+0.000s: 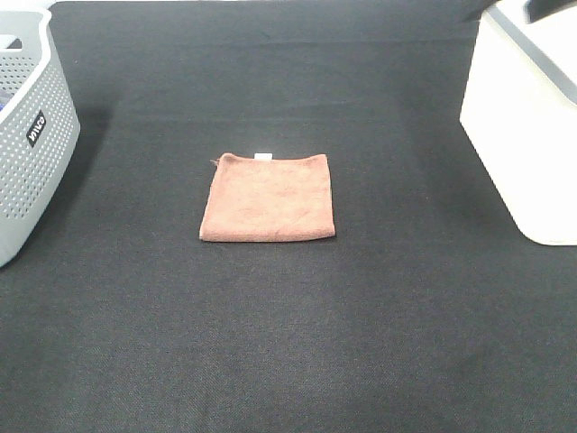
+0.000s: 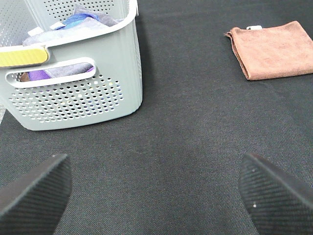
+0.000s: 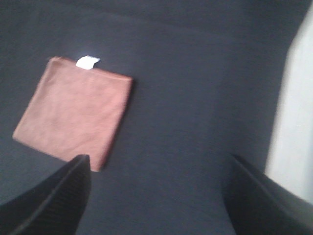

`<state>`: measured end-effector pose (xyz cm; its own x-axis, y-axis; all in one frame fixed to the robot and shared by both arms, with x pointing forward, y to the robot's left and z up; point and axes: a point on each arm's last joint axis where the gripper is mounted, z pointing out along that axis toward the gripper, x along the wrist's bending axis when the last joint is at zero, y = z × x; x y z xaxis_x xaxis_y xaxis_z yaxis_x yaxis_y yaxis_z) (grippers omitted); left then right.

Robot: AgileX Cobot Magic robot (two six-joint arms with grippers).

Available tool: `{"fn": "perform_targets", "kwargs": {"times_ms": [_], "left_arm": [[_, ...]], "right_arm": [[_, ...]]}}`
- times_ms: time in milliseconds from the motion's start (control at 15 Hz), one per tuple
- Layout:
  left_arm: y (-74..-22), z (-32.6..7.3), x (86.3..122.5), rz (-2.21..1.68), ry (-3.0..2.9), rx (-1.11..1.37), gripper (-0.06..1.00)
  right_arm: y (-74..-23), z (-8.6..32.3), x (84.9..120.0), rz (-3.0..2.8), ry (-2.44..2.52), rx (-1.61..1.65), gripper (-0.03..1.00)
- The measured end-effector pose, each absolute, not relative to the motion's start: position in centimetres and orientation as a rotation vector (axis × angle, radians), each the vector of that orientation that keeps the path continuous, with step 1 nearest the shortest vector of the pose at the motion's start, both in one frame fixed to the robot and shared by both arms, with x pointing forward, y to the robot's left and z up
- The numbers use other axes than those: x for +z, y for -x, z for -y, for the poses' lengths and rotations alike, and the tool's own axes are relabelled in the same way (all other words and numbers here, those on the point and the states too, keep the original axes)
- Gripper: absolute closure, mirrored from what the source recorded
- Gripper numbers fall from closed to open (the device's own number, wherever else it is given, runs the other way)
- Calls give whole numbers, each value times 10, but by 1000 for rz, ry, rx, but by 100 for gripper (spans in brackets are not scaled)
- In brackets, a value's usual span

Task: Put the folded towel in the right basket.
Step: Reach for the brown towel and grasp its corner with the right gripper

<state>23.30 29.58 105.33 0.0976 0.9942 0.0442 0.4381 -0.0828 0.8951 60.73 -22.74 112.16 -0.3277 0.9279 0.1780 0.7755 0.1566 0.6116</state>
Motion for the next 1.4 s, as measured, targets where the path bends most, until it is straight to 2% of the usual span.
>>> {"fn": "perform_targets", "kwargs": {"times_ms": [267,333,400,600,867,1200,1400], "left_arm": [[-233,-296,1053,-1436,-1629,940,6],[-233,-296,1053,-1436,-1629,940,6],[-233,-296,1053,-1436,-1629,940,6],[-233,-296,1053,-1436,-1629,940,6],[-233,-296,1053,-1436,-1629,940,6],[-233,-296,1053,-1436,-1629,940,6],[-233,-296,1053,-1436,-1629,940,6]], "right_arm": [[-636,179,1069,-2382,-1664,871,26],[-644,175,1049,-2411,-1717,859,26],[-644,175,1049,-2411,-1717,859,26],[-661,167,985,-2487,-1869,770,26],[-673,159,927,-2547,-2007,747,26],[-697,148,884,-2583,-2024,804,26],[-704,144,877,-2584,-2028,852,26]]}}
